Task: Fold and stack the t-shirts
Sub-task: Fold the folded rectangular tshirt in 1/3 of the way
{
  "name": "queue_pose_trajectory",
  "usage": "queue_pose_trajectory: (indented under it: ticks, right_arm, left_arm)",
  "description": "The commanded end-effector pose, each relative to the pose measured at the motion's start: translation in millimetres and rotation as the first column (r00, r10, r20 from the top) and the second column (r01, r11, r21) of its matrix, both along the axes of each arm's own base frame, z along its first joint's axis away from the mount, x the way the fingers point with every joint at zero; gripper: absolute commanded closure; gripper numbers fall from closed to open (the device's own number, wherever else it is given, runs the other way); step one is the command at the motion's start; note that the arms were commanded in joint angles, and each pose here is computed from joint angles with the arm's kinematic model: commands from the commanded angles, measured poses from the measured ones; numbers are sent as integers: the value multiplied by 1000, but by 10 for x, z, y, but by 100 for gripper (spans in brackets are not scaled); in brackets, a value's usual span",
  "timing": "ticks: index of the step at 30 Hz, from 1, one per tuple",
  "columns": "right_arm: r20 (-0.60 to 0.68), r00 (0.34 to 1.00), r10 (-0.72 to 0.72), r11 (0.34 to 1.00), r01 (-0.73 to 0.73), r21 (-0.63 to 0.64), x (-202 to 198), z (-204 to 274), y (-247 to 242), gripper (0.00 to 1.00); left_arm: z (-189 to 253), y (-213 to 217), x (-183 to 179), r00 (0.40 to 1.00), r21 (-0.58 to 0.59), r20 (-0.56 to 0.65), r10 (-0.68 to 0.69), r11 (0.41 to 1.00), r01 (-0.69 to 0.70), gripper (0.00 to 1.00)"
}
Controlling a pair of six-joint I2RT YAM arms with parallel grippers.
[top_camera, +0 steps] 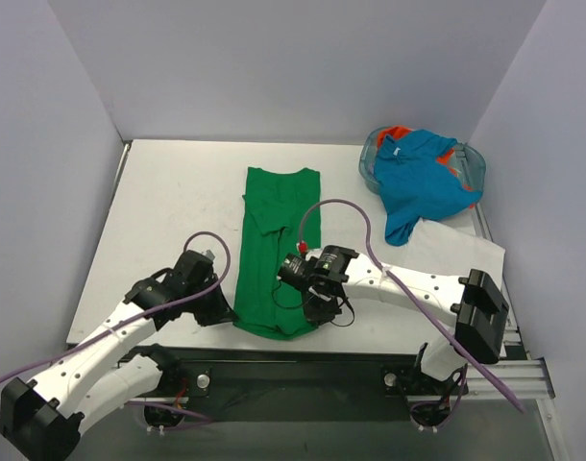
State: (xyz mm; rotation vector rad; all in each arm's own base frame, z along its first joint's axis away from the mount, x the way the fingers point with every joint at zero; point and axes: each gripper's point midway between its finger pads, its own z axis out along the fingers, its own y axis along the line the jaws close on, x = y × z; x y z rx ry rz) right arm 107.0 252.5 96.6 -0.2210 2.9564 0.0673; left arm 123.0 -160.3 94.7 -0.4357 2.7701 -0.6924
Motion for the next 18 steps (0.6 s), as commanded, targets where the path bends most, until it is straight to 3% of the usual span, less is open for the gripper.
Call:
queue_pose_trajectory:
  ticks: [1, 18]
  right_arm:
    - [39, 999, -14, 994, 18, -109, 155, 32, -212, 100]
    - [44, 999, -23, 991, 28, -134, 827, 64, -238, 100]
  left_arm:
    - [251, -143, 292, 993, -35, 118, -17, 999, 21, 100]
    - [269, -268, 1082, 986, -63, 165, -10, 998, 20, 100]
